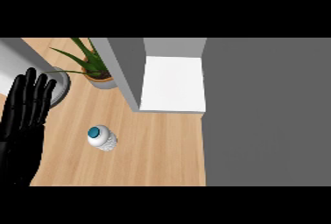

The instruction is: Pick up the bottled water, place it into the cabinet and close the cabinet

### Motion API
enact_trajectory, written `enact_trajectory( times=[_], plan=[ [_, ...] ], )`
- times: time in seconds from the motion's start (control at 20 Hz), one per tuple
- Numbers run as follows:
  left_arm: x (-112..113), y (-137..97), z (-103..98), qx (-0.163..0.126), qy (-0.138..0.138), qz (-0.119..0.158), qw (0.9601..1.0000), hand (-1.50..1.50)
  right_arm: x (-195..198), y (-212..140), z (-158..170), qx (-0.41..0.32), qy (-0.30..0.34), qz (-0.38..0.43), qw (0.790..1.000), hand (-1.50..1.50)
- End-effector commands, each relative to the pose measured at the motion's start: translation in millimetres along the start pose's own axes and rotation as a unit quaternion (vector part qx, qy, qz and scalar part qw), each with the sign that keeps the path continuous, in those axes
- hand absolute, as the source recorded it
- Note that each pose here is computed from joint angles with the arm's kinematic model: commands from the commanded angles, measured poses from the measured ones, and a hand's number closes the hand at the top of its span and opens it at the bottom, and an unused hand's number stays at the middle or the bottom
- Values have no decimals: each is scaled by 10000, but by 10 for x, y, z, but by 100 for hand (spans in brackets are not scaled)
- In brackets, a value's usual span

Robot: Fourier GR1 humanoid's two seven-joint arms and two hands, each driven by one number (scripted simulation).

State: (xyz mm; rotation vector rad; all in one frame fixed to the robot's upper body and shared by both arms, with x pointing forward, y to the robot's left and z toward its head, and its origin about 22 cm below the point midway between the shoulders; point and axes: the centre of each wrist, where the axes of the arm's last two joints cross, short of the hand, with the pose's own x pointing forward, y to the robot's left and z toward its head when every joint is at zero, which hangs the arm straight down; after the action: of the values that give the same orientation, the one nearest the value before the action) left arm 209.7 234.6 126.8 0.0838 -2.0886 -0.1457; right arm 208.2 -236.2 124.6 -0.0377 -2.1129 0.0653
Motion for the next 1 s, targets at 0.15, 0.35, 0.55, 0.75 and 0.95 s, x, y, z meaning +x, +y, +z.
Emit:
enact_trajectory(
  times=[0.15,0.35,0.55,0.75,0.95],
  plan=[
    [11,174,15,-192,-15,353,9992,-150,23,-74,66,286,-196,-247,9991,-150],
    [-207,99,259,-253,1190,1123,9862,-150,74,22,333,613,1120,-867,9880,-150],
    [44,278,320,-213,1371,1065,9846,-150,410,-97,576,648,1238,-883,9863,-150],
    [212,287,422,-310,1470,1016,9834,-150,510,-217,675,589,1232,-860,9869,-150],
    [281,206,486,-148,1602,986,9820,-150,741,-228,743,716,1272,-888,9853,-150]
  ],
)
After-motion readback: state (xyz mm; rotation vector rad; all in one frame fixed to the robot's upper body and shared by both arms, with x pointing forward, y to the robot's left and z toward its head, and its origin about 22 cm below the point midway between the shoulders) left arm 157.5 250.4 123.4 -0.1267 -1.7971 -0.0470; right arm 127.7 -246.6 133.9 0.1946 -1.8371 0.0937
